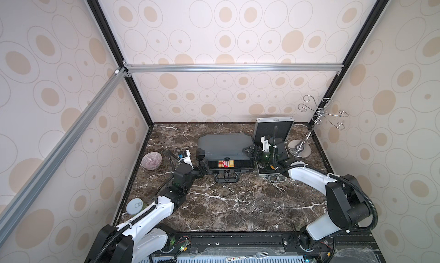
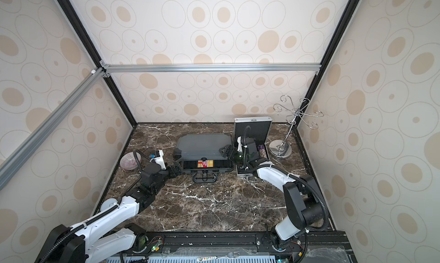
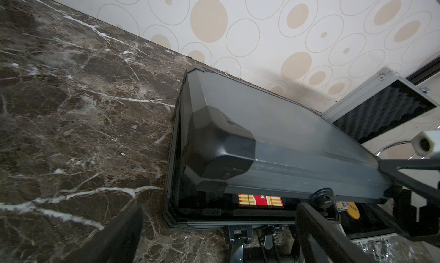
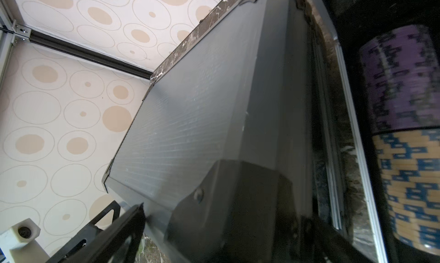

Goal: Open the poker set cases
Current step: Open the case lid on the poker set case, then reset both arms

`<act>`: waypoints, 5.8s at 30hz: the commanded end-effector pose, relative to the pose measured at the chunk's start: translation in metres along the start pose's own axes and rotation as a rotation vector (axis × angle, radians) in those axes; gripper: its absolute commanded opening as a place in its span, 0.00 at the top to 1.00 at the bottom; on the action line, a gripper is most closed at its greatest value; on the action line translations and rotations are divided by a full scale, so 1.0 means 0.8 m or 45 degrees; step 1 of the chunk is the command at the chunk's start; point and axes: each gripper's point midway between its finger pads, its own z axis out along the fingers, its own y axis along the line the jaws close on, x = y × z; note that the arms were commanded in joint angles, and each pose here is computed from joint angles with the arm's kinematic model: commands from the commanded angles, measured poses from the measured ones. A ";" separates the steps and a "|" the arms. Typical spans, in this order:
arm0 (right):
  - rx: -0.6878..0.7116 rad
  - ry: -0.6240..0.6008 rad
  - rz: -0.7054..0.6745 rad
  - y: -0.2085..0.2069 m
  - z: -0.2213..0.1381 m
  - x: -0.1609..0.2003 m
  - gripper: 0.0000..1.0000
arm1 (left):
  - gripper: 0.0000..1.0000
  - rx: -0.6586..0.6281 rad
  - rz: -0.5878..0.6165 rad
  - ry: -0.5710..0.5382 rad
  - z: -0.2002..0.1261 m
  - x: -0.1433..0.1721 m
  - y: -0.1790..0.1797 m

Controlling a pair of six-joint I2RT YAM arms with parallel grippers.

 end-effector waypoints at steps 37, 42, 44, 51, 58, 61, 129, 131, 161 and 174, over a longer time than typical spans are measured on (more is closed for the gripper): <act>-0.252 -0.045 -0.172 0.109 0.045 -0.077 0.01 | 0.08 -0.293 0.114 0.321 0.082 0.043 0.071; -0.268 -0.041 -0.163 0.113 0.055 -0.083 0.01 | 0.16 -0.296 0.093 0.361 0.095 0.050 0.080; -0.274 -0.042 -0.168 0.116 0.057 -0.085 0.01 | 0.19 -0.291 0.077 0.378 0.100 0.054 0.082; -0.273 -0.034 -0.166 0.119 0.067 -0.090 0.02 | 0.25 -0.291 0.047 0.412 0.113 0.064 0.086; -0.288 -0.041 -0.146 0.128 0.077 -0.102 0.01 | 0.28 -0.294 0.043 0.447 0.120 0.071 0.092; -0.314 -0.059 -0.128 0.136 0.078 -0.109 0.01 | 0.30 -0.307 0.042 0.460 0.120 0.076 0.097; -0.089 -0.092 -0.570 0.110 0.055 -0.066 0.01 | 0.60 -0.298 -0.080 0.585 0.100 0.140 0.116; -0.064 -0.110 -0.642 0.111 0.044 -0.060 0.01 | 0.60 -0.297 -0.089 0.586 0.099 0.142 0.116; 0.651 -0.348 -1.097 -0.046 -0.082 -0.039 0.01 | 0.52 -0.148 -0.212 0.497 0.106 0.138 0.093; 0.953 -0.519 -1.231 -0.133 -0.124 -0.051 0.01 | 0.41 -0.128 -0.207 0.465 0.103 0.131 0.091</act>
